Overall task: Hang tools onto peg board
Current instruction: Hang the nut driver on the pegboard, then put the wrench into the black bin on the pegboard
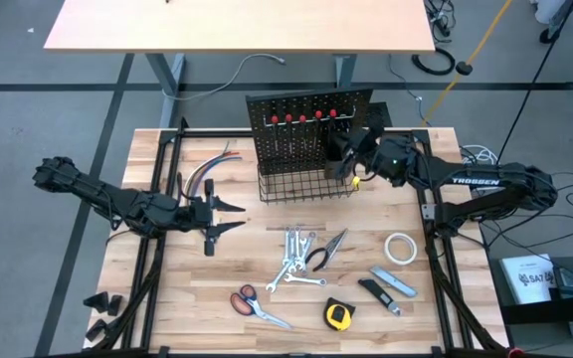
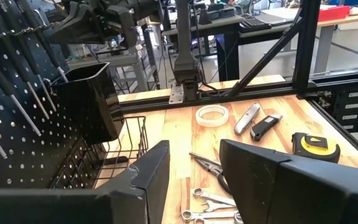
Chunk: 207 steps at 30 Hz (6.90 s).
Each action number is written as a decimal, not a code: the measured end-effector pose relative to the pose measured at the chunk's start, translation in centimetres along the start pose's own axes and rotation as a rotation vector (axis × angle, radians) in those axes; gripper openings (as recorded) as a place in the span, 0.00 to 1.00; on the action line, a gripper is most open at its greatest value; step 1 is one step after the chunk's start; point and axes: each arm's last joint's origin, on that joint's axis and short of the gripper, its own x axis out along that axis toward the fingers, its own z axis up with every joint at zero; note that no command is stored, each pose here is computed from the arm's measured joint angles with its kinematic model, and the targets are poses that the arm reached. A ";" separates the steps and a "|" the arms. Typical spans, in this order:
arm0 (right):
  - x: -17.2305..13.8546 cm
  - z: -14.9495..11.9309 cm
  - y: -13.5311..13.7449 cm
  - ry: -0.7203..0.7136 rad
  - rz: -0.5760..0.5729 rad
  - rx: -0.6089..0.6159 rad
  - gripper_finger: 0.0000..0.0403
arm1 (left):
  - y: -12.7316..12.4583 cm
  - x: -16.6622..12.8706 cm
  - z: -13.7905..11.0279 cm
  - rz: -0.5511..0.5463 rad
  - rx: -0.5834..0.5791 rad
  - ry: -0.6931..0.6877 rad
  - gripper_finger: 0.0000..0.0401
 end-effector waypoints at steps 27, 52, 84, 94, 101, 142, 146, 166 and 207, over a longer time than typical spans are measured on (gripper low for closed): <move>-1.0 0.4 2.2 -0.043 0.014 -0.024 0.00 | 0.0 0.0 0.0 0.000 0.000 0.004 0.37; -6.5 -6.1 12.3 0.497 0.691 -0.011 0.00 | -0.2 0.1 -0.3 -0.030 -0.070 0.024 0.37; -7.3 -15.5 18.0 0.707 0.978 -0.717 0.20 | -1.8 2.8 -1.4 -0.148 -0.110 0.060 0.37; -7.6 -15.2 17.4 0.734 0.923 -0.779 0.27 | -4.1 7.7 -6.4 -0.131 -0.147 0.267 0.37; -7.1 -12.1 18.4 0.675 0.919 -0.779 0.27 | -6.4 10.0 -8.2 -0.126 -0.101 0.194 0.37; -5.9 -10.3 19.1 0.699 0.672 -0.270 0.27 | -7.5 14.4 -13.6 -0.370 -0.398 0.497 0.37; -5.6 -10.3 19.0 0.700 0.664 -0.267 0.27 | -7.5 14.4 -13.6 -0.372 -0.379 0.491 0.37; -5.5 -10.4 18.9 0.705 0.660 -0.265 0.27 | -8.8 18.3 -12.8 -0.079 -0.463 0.832 0.37; -5.4 -10.3 18.8 0.684 0.613 -0.270 0.27 | -9.2 17.6 -10.6 -0.048 -0.212 0.806 0.37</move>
